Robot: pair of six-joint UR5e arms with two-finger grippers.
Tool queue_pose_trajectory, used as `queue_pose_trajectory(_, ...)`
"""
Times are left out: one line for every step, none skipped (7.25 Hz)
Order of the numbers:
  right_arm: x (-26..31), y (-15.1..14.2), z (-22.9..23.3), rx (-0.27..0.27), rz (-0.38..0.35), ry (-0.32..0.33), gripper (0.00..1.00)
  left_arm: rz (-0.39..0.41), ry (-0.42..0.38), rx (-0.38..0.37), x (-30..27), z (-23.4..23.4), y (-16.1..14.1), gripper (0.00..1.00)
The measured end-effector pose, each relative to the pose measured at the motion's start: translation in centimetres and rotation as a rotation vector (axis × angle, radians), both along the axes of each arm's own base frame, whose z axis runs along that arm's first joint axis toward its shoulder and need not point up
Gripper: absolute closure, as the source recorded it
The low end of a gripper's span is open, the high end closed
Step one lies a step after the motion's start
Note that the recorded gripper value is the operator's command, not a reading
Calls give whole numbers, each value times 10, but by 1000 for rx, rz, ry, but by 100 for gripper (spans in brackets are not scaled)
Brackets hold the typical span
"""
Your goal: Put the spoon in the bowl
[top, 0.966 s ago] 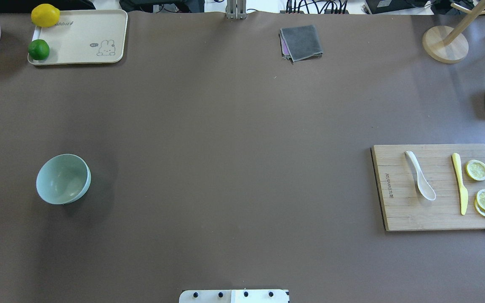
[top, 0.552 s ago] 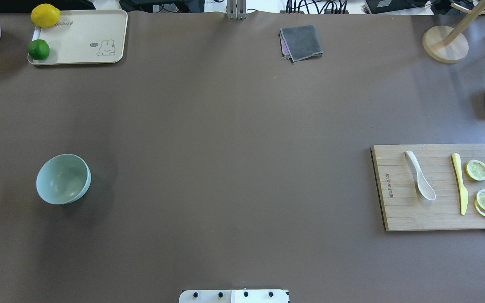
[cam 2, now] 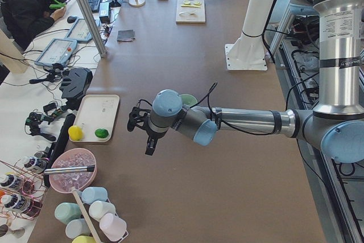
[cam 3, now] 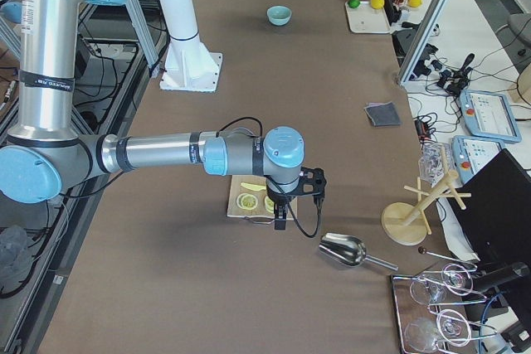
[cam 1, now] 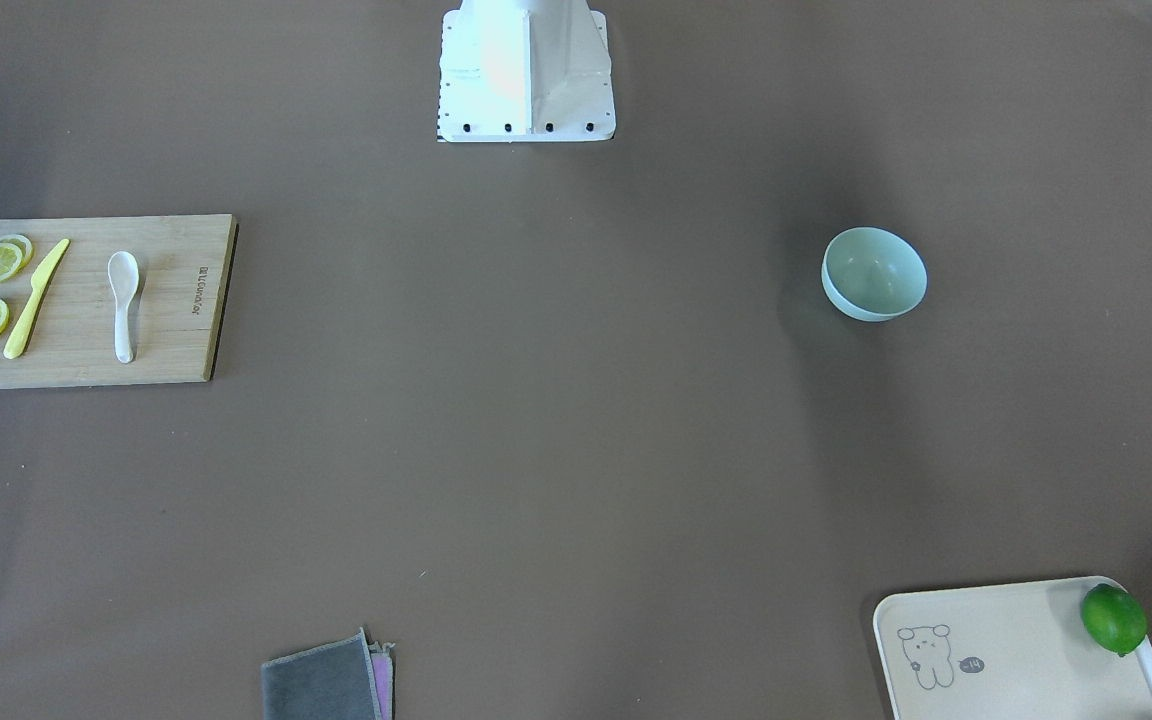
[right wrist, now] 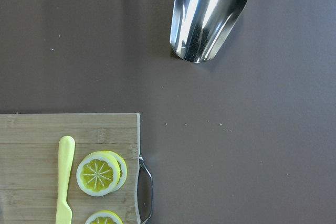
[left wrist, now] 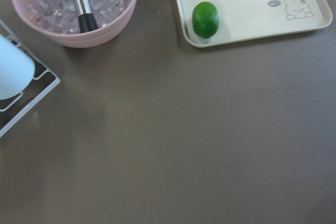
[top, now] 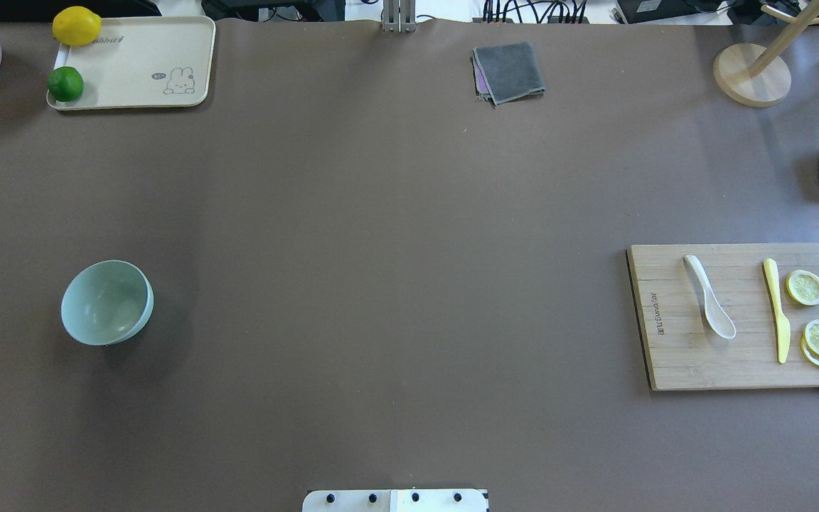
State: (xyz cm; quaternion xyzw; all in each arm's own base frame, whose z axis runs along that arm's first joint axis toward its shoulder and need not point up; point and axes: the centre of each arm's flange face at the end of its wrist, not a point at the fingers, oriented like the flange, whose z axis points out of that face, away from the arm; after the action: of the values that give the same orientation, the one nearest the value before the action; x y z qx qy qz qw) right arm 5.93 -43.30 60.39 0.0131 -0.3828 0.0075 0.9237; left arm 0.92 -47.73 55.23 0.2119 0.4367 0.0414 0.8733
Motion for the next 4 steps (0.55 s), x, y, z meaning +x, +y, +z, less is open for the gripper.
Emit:
queue_pose_trajectory(0,0,-1,4,0,1,0,23,59,-14,43,-14,-4,2)
queue_pose_trajectory(0,0,-2,13,-1,1,0,51,108,-49,85,-25,-2,2)
queue_pose_trajectory(0,0,-3,22,-1,2,0,62,146,-79,115,-31,5,2)
queue_pose_trajectory(0,0,-3,24,0,1,0,56,180,-100,135,-32,16,3)
